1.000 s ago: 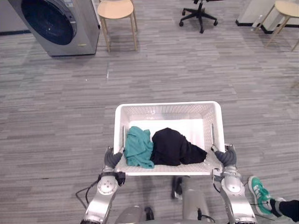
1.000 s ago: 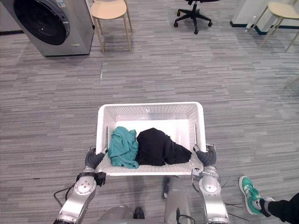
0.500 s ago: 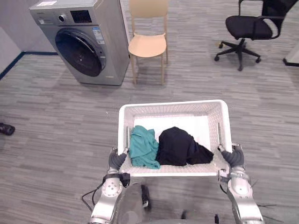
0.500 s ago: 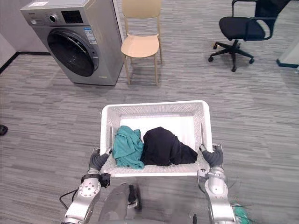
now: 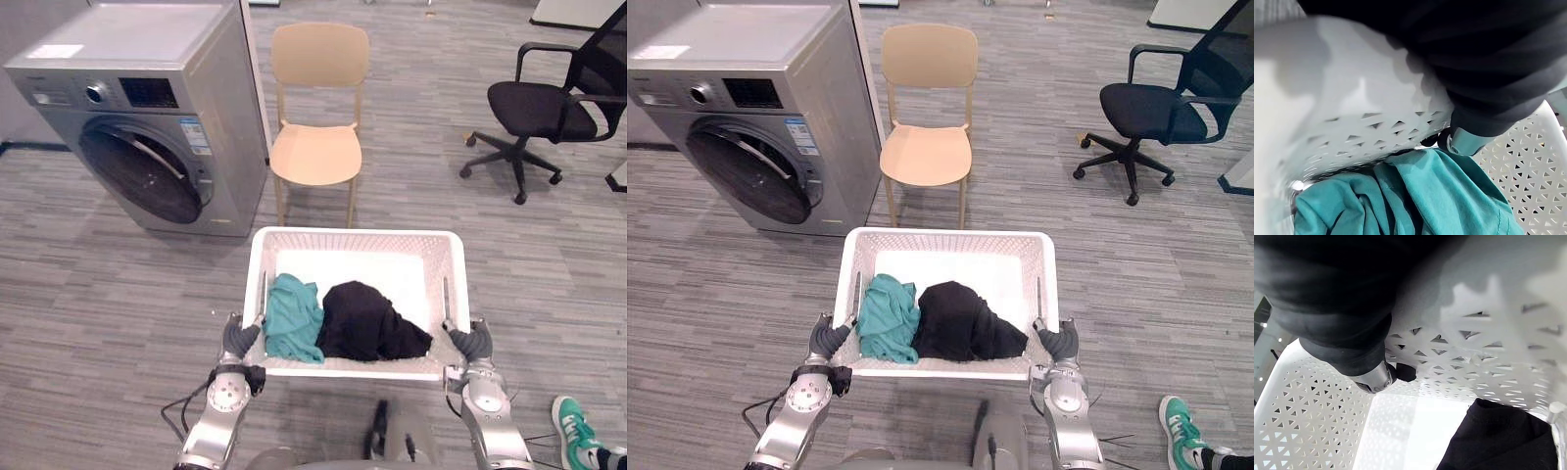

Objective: Pick up the laundry basket with both hands and put the clothes into the washing machine.

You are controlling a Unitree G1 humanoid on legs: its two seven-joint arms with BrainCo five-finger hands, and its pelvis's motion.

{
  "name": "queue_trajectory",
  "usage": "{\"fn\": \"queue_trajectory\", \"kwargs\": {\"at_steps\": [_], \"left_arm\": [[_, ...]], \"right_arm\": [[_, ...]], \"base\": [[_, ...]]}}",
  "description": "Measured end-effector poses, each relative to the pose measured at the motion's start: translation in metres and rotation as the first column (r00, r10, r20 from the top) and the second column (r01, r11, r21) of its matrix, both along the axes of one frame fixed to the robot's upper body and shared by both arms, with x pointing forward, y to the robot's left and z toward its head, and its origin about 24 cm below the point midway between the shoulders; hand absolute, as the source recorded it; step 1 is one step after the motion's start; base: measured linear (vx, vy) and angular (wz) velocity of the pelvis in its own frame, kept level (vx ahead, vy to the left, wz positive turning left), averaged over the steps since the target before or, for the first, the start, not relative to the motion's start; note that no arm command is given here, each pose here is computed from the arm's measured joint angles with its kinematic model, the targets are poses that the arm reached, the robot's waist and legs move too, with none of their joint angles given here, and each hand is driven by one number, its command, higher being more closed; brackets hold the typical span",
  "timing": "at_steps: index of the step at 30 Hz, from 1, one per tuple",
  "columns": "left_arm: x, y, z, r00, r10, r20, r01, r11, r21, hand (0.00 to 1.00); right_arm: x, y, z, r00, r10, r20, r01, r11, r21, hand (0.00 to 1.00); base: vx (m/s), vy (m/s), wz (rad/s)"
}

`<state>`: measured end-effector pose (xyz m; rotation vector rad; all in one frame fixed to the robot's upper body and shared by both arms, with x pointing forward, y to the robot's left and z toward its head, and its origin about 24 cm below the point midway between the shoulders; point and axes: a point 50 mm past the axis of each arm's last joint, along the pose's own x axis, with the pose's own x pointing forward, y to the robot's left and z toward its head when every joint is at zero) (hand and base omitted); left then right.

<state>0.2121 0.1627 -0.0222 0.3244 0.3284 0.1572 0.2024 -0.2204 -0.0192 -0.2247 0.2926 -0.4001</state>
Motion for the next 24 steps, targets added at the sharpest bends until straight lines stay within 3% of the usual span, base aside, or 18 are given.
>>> {"fn": "queue_trajectory", "kwargs": {"at_steps": [7,11,15,24], "left_arm": [[-0.008,-0.017,-0.020,0.996,-0.001,-0.089,-0.004,0.998,-0.055,1.00],[-0.006,-0.015,-0.004,1.000,0.009,-0.002,-0.009,0.997,-0.073,1.00],[0.000,-0.018,0.003,0.999,0.002,0.039,0.002,0.996,-0.087,1.00],[-0.017,-0.006,-0.015,0.998,0.020,-0.059,-0.023,0.999,-0.046,1.00]], "right_arm": [[-0.017,-0.012,-0.008,0.997,-0.026,-0.076,0.024,0.999,-0.030,1.00],[-0.016,-0.009,0.015,0.999,-0.039,0.031,0.041,0.998,-0.043,1.00],[-0.014,-0.012,0.020,0.996,-0.057,0.065,0.060,0.997,-0.044,1.00],[-0.013,-0.007,-0.014,0.996,-0.047,-0.078,0.046,0.999,-0.008,1.00]], "base": [[0.70,-0.128,0.21],[0.68,-0.027,-0.18],[0.55,0.146,0.04],[0.43,0.216,-0.18]]}}
